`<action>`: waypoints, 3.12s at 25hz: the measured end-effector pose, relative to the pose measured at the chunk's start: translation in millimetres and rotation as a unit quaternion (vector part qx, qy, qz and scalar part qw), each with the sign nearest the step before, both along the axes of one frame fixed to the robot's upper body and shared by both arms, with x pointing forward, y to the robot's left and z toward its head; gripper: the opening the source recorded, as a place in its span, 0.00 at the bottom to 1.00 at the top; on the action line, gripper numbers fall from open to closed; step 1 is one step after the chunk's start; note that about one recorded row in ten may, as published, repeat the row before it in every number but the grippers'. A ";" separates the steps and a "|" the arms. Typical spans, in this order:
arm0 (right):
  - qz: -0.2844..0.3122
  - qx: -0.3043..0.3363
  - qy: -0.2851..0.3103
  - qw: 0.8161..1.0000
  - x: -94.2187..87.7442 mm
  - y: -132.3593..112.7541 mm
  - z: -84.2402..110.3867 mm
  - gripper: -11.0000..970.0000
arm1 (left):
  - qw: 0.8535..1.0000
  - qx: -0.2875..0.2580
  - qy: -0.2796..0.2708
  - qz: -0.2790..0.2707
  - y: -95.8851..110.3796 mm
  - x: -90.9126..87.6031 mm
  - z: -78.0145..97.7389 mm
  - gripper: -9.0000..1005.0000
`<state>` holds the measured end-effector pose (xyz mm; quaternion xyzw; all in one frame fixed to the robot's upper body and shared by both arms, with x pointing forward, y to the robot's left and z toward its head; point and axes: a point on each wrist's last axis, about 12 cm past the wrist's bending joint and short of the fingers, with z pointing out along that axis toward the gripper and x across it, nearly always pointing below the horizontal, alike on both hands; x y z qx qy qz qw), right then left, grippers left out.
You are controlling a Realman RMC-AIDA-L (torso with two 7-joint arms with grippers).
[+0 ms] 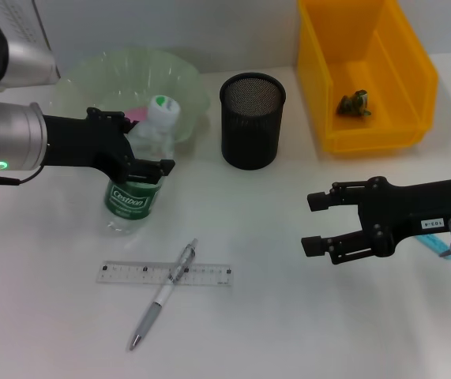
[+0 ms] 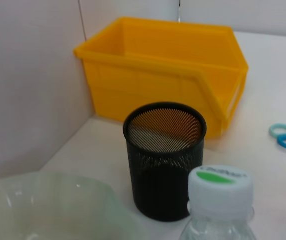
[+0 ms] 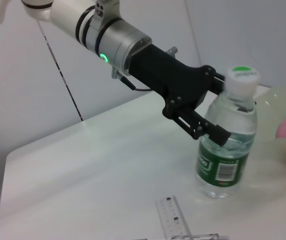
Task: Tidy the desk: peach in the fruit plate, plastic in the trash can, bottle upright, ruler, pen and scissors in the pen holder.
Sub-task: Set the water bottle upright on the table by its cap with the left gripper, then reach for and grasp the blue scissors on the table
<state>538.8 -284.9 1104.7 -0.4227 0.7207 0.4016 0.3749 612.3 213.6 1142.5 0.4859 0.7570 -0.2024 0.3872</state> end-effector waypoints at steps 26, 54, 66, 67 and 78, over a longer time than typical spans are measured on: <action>0.006 0.002 0.001 1.000 -0.5 0.9 1.0 0.87 | 0.999 -0.043 -0.004 0.000 3.1 -7.4 4.9 0.70; -0.009 0.001 -0.020 1.000 4.7 -0.5 9.1 0.87 | 0.996 -0.066 -0.026 0.047 52.2 -29.9 16.4 0.83; -0.125 -0.006 0.046 0.991 28.0 -14.3 36.1 0.87 | 0.984 -0.154 -0.073 0.059 107.7 -119.6 9.7 0.83; -0.137 -0.011 0.060 0.989 31.0 -15.5 41.5 0.87 | 0.983 -0.162 -0.076 0.044 107.1 -125.9 8.0 0.83; -0.183 -0.233 0.140 0.945 43.5 16.0 121.6 0.87 | 0.975 -0.211 -0.046 -0.047 79.9 -141.9 -36.8 0.83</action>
